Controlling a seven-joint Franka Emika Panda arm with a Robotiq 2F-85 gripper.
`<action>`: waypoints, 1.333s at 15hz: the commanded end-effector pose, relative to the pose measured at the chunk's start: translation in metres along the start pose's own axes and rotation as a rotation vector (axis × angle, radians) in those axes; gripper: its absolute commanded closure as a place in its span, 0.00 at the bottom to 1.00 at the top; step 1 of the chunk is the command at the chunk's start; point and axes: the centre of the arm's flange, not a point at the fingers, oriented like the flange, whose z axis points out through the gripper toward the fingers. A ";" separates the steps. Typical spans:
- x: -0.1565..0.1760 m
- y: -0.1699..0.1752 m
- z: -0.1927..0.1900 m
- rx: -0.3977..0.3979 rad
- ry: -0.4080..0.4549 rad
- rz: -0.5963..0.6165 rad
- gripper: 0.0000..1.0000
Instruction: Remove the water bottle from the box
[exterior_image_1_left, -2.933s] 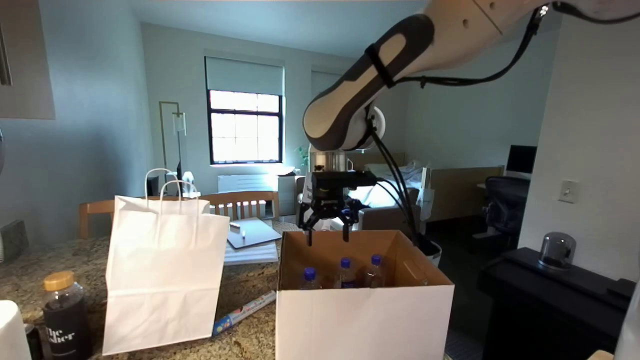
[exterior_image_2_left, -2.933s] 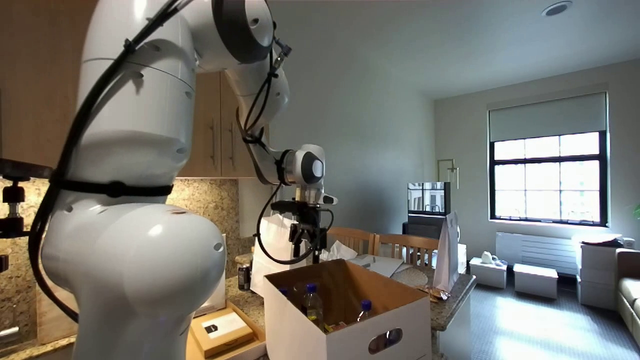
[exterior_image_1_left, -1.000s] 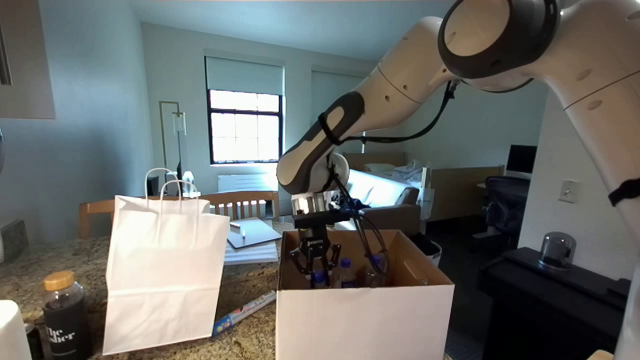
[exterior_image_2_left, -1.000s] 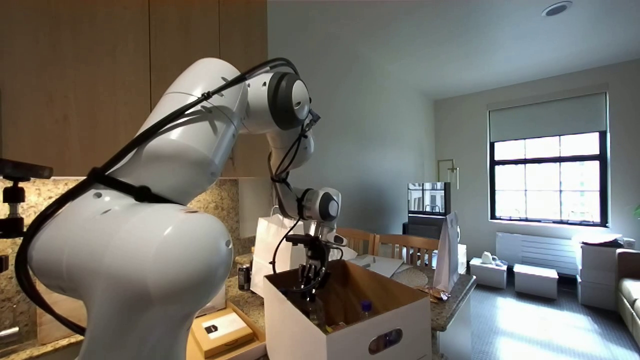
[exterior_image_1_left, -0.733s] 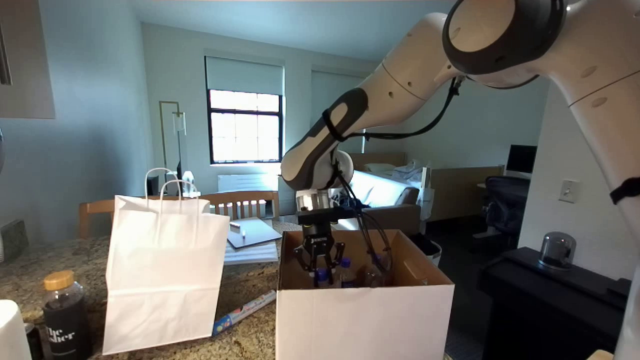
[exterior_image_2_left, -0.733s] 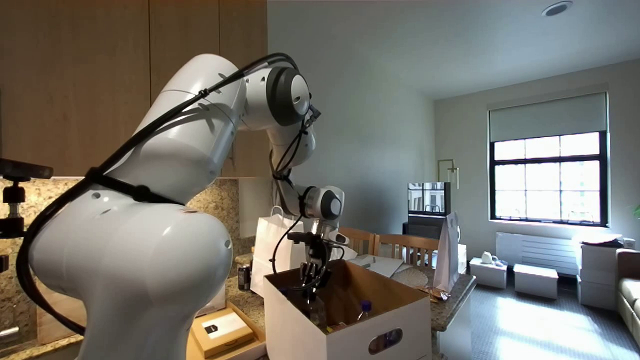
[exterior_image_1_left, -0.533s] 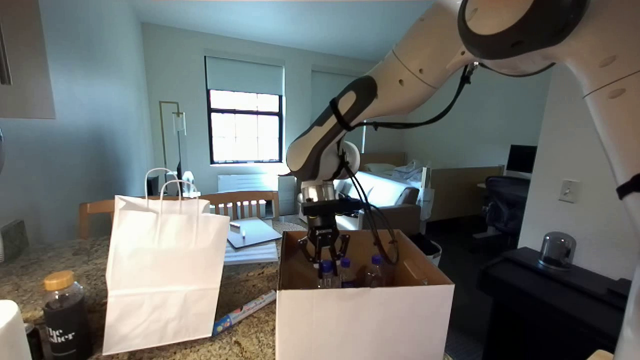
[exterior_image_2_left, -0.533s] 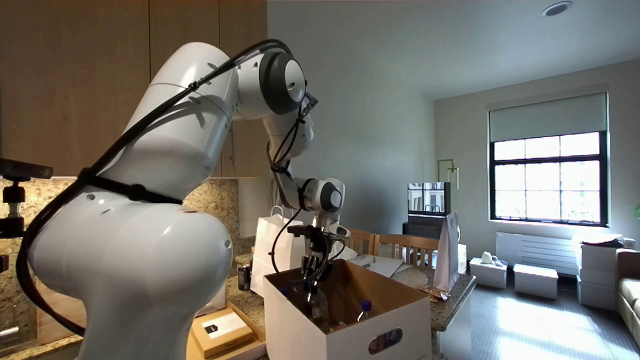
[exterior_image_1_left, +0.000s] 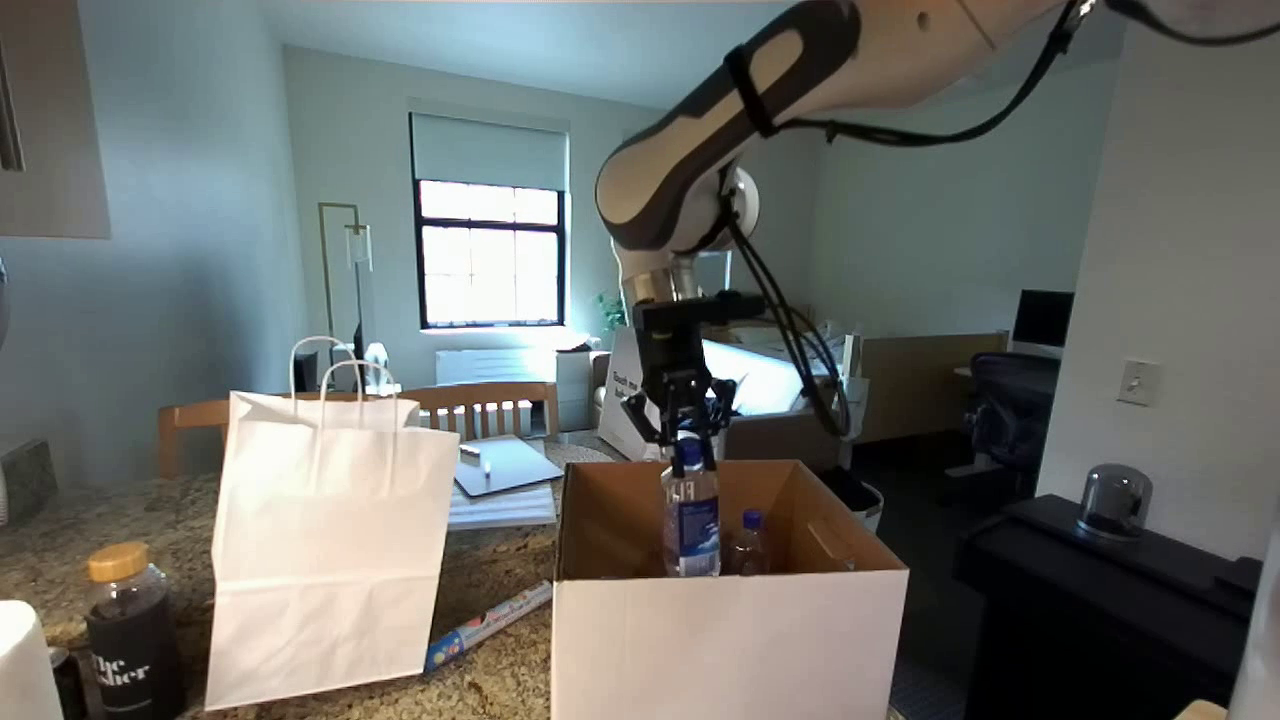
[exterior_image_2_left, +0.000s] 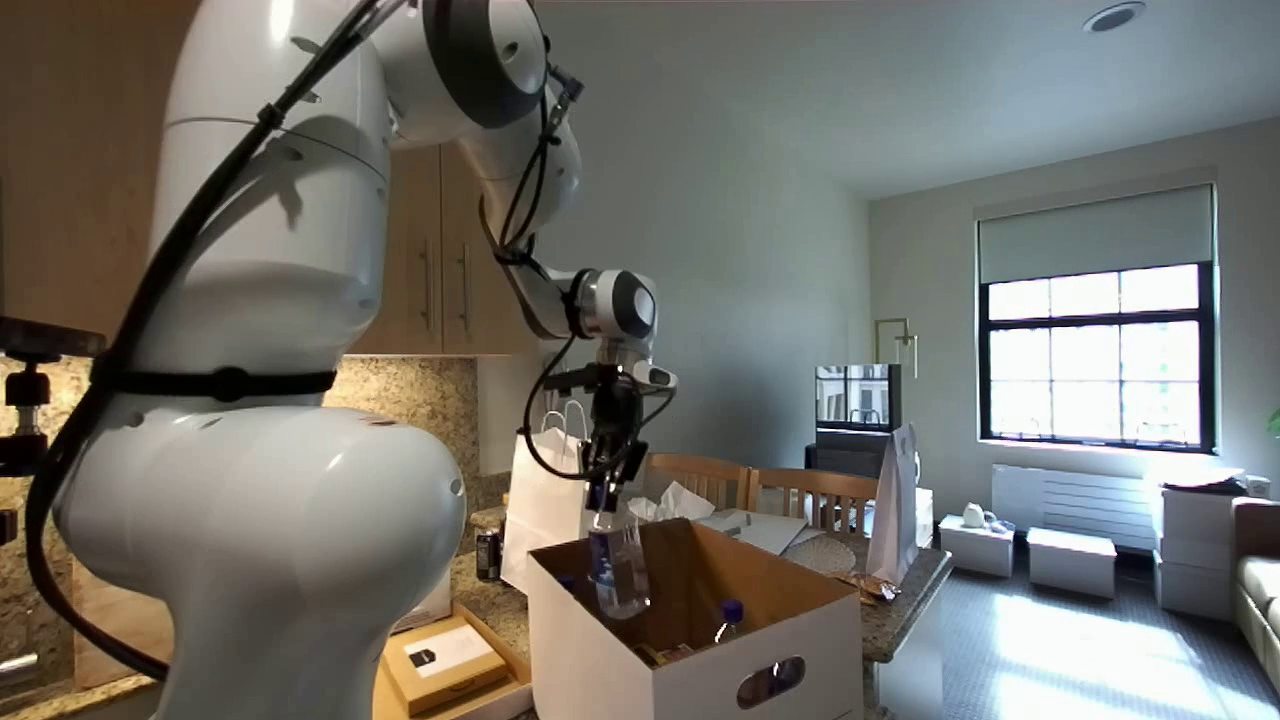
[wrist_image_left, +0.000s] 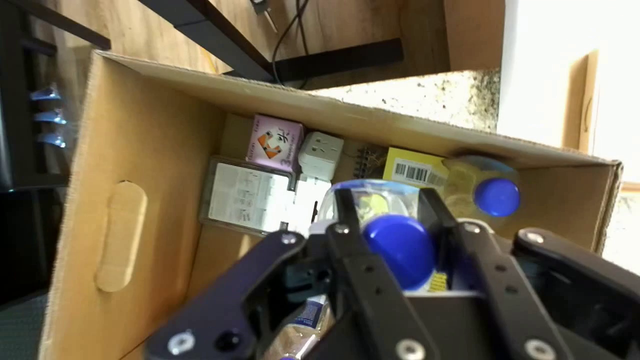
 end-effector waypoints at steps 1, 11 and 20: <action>-0.066 0.008 -0.073 -0.081 0.023 -0.077 0.85; -0.192 -0.115 -0.196 -0.139 0.066 -0.557 0.85; -0.177 -0.261 -0.052 -0.158 0.050 -0.860 0.85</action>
